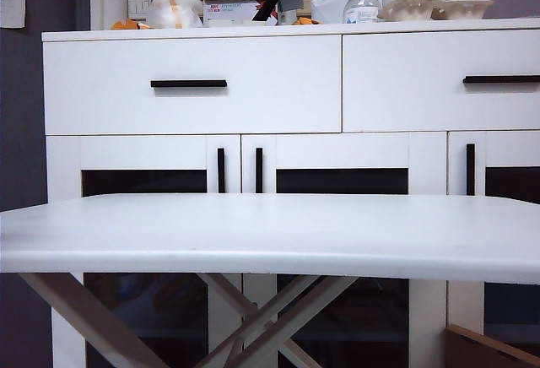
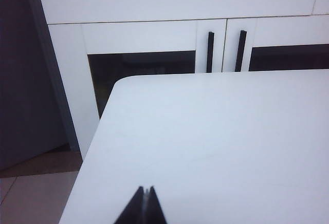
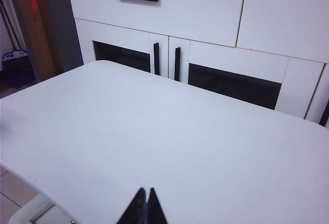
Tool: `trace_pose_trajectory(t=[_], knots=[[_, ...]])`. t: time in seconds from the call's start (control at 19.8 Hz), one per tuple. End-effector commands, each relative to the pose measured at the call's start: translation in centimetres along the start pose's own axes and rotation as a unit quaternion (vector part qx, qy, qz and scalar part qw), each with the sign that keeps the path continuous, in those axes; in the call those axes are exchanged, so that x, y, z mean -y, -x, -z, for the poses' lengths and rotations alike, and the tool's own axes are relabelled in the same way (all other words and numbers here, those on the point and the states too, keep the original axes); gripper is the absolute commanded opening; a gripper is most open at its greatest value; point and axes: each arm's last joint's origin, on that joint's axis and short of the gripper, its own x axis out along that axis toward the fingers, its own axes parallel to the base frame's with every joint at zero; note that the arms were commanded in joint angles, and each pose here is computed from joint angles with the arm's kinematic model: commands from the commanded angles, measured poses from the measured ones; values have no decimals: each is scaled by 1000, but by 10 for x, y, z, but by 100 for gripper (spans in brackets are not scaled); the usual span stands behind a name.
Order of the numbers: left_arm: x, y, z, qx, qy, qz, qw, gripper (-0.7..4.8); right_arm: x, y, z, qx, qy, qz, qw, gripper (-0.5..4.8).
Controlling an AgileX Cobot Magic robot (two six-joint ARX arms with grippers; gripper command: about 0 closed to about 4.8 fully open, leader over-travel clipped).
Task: Pick up a can of beer from the white table, open the left drawer, place the beer inside the drawer, and finally close the drawer.
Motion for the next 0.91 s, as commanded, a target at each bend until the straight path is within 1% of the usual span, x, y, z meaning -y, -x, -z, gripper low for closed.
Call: trace_pose_trajectory(t=[0.05,0.15,0.2,0.25,0.35,0.46,0.56,0.66,0.71,0.91], knots=[[0,0,-2,6,-1,1,1000,-4,0,1,-2,10,-4,-1,1000,-1],[0,0,-2,6,-1,1,1000,-4,0,-2,0,10,-3,0,1000,-1],[0,0,-2,6,-1,1,1000,-4,0,-5,3,11,9,15,1000,-1],[0,0,-2,6,-1,1,1000,-4,1,-11,7,18,18,55,998,-1],[0,0,-2,6,-1,1,1000,-4,6,-29,19,66,7,159,985,-1],[0,0,-2,6,-1,1,1000,-4,12,-44,37,96,1,210,973,-1],[0,0,-2,7,-1,2,1000,-4,20,-54,56,79,8,228,970,-1],[0,0,-2,6,-1,1,1000,-4,26,-60,73,53,13,218,974,-1],[0,0,-2,6,-1,1,1000,-4,29,-62,81,42,13,221,974,-1],[0,0,-2,6,-1,1,1000,-4,38,-66,101,21,11,243,970,-1]])
